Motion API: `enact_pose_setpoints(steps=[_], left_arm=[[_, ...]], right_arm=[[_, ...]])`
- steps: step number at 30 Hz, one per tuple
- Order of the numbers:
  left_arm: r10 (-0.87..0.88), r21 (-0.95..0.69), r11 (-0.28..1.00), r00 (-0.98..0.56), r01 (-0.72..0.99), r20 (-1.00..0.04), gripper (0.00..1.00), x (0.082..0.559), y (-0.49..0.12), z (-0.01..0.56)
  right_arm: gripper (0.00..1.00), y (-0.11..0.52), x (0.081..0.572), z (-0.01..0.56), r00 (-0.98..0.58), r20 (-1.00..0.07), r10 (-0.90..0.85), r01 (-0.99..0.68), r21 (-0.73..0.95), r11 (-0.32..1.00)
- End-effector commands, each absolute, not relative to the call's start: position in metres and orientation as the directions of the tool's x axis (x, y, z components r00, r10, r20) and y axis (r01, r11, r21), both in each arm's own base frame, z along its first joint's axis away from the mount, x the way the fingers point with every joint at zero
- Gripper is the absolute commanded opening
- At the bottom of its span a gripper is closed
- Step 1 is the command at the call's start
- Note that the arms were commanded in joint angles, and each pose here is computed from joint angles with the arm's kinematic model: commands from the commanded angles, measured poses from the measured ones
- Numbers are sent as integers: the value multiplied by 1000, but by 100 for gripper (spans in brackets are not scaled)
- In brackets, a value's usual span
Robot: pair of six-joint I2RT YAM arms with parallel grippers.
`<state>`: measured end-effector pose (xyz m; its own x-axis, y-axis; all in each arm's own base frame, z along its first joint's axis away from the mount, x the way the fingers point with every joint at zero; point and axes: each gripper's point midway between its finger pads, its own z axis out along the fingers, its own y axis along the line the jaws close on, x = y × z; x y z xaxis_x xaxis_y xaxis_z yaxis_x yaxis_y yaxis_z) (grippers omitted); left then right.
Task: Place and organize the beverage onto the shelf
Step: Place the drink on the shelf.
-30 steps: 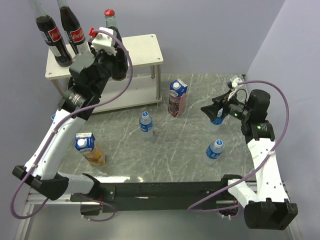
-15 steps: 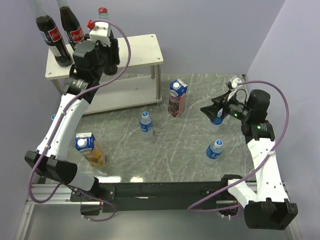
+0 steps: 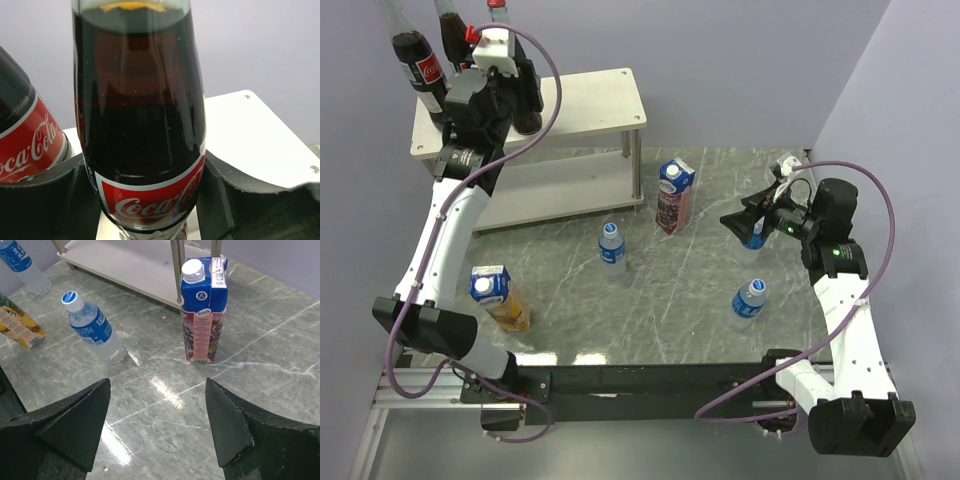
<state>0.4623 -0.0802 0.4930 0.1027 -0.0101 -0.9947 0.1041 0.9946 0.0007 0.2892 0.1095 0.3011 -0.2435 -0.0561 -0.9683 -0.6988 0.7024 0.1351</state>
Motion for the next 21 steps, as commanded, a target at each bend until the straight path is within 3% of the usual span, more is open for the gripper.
enact_pose_setpoints(steps=[1,21], left_arm=[[-97,-42,990,435,134,-895,0,433,-75,602],[-68,-9,991,440,134,-895,0,457,-74,590]], right_arm=[[82,111,293,307,-205,-977,-65,-715,104,691],[82,112,292,306,-202,-977,-71,-725,100,681]])
